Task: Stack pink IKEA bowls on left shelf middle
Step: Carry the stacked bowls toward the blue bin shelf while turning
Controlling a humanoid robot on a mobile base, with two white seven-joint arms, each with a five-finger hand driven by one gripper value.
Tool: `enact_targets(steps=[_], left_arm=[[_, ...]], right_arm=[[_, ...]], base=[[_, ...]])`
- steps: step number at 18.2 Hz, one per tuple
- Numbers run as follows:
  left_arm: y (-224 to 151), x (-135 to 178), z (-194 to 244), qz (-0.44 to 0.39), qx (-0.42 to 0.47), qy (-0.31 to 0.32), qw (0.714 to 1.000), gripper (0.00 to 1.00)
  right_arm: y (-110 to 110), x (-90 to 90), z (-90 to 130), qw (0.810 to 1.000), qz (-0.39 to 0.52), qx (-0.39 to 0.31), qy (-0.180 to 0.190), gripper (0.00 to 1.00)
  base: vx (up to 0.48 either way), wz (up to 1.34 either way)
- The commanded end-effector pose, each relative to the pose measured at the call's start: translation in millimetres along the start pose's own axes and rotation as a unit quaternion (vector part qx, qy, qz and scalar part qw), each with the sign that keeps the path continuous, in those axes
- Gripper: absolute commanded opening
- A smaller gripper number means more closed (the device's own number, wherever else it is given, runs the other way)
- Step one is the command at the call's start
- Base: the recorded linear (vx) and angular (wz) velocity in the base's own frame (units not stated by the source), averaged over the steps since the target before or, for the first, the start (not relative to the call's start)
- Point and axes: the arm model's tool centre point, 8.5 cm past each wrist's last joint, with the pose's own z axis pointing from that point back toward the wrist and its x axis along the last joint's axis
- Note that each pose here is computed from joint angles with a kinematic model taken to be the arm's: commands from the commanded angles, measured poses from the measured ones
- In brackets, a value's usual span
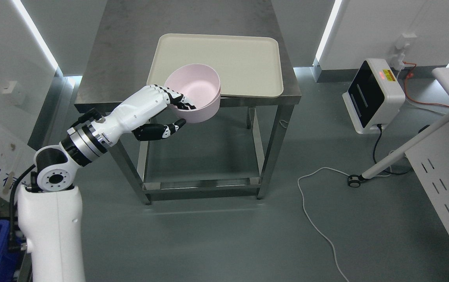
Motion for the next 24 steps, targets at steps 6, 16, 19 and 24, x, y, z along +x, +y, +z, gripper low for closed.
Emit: enact_targets(steps=[6,16,19,24], left_arm=[[12,-12,31,-0.001,0.031,0.03,0.999,0.02],[10,-8,24,-0.003,0.024,0.02,1.0,0.03],[11,-8,24,-0.003,0.025,0.02,0.999,0.03],[11,-7,23,-0.003,0.023,0.019,1.0,0.03]], right_arm=[[-11,-7.2,-1,1.0,-0.006,-0.009,-0.002,1.0],[-11,-7.1,-1,1.0,-0.005,-0.009,-0.002,1.0],[-11,-7.1,-1,1.0,-0.005,-0.009,-0.002,1.0],[-11,-7.1,-1,1.0,-0.005,-0.009,-0.002,1.0]], base=[[-0.317,0.17],[-0.305,0.13],[-0.311,0.15],[-0.336,0.28]])
